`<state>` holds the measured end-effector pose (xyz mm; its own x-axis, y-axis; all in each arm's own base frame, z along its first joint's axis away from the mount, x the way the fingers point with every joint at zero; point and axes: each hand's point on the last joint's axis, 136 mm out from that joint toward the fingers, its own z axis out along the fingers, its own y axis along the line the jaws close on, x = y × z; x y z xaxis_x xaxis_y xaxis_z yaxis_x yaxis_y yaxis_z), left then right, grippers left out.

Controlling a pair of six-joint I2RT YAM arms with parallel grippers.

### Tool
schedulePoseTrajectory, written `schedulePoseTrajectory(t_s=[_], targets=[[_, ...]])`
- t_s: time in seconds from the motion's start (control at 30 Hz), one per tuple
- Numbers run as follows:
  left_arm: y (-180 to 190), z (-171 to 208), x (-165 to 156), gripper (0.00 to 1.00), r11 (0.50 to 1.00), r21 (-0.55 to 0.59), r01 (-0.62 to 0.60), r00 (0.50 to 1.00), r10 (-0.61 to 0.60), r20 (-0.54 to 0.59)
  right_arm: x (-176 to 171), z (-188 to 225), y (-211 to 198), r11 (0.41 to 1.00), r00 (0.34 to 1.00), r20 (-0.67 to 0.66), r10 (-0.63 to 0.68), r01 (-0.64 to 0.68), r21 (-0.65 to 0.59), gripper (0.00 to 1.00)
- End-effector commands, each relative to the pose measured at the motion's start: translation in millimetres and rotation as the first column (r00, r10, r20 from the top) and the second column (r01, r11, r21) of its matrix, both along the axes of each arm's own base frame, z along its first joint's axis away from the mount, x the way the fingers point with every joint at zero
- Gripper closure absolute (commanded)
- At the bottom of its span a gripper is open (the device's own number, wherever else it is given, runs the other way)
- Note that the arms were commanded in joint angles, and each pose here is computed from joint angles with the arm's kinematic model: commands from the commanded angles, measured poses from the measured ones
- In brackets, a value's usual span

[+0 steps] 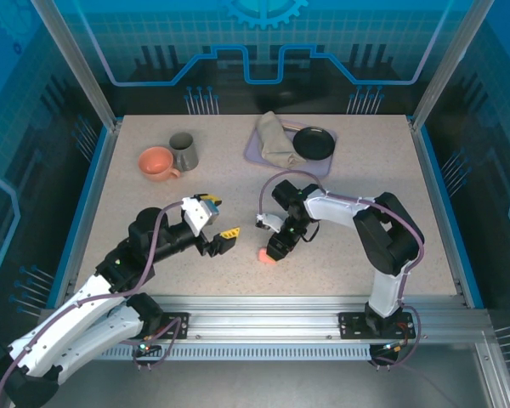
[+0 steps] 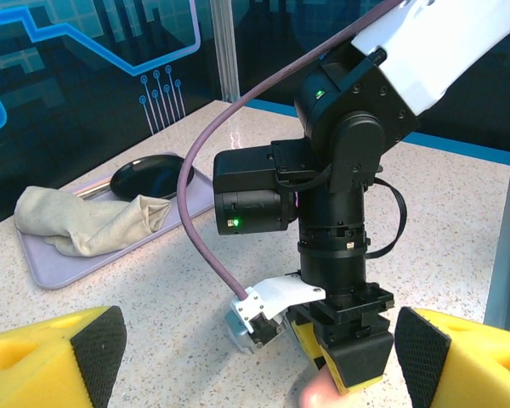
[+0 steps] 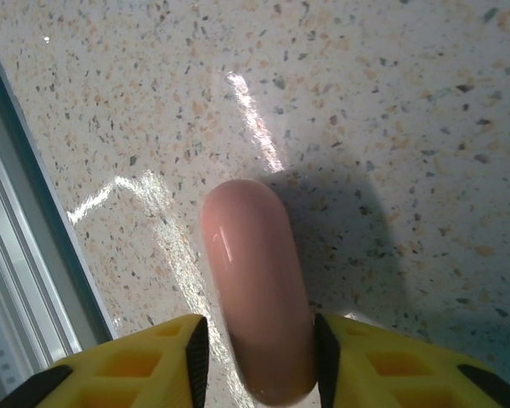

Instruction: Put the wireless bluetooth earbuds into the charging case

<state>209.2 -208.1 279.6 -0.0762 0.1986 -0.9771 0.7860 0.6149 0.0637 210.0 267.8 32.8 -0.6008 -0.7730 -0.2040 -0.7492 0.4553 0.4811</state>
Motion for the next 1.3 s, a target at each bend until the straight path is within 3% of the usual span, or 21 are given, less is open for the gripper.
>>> schedulePoseTrajectory(t_s=[0.0,0.27,0.37,0.47,0.57,0.7,0.77,0.8,0.83,0.93,1.13,1.27], targets=[[2,3,2,0.14,1.0,-0.022,-0.023,1.0,0.023,0.003,9,4,-5,1.0,1.0,-0.001,-0.017,0.017,-0.019,0.55],[11,1,13,0.11,0.994,-0.02,-0.107,0.994,0.107,-0.002,30,33,-15,0.998,0.987,0.157,-0.045,0.049,-0.024,0.48],[25,-3,28,0.03,0.974,-0.018,-0.227,0.974,0.227,-0.006,42,54,-26,0.995,0.963,0.253,-0.092,0.096,-0.005,0.46],[46,-10,46,0.01,0.926,0.0,-0.378,0.926,0.378,-0.011,59,80,-44,0.983,0.914,0.364,-0.18,0.178,0.041,0.43],[66,-19,60,0.01,0.865,0.029,-0.502,0.864,0.502,-0.024,78,102,-68,0.956,0.829,0.481,-0.287,0.279,0.09,0.4],[99,-38,78,0.01,0.767,0.084,-0.636,0.762,0.641,-0.093,100,121,-112,0.888,0.671,0.611,-0.42,0.442,0.126,0.26],[118,-49,86,0.01,0.711,0.095,-0.697,0.698,0.703,-0.138,106,127,-132,0.853,0.596,0.658,-0.461,0.502,0.142,0.17],[129,-56,91,0.01,0.676,0.102,-0.729,0.659,0.735,-0.159,109,128,-143,0.83,0.554,0.68,-0.48,0.537,0.148,0.05],[142,-63,95,0.01,0.632,0.11,-0.767,0.611,0.772,-0.176,112,129,-154,0.807,0.513,0.7,-0.496,0.571,0.153,0.0],[167,-82,103,0.01,0.543,0.138,-0.828,0.51,0.833,-0.215,117,121,-186,0.728,0.421,0.711,-0.563,0.661,0.184,0.0],[179,-104,121,0.01,0.51,0.167,-0.844,0.487,0.859,-0.16,131,105,-234,0.563,0.201,0.691,-0.694,0.75,0.347,0.0],[182,-127,131,0.01,0.521,0.187,-0.833,0.503,0.853,-0.136,138,90,-249,0.495,0.119,0.657,-0.744,0.759,0.424,0.0]])
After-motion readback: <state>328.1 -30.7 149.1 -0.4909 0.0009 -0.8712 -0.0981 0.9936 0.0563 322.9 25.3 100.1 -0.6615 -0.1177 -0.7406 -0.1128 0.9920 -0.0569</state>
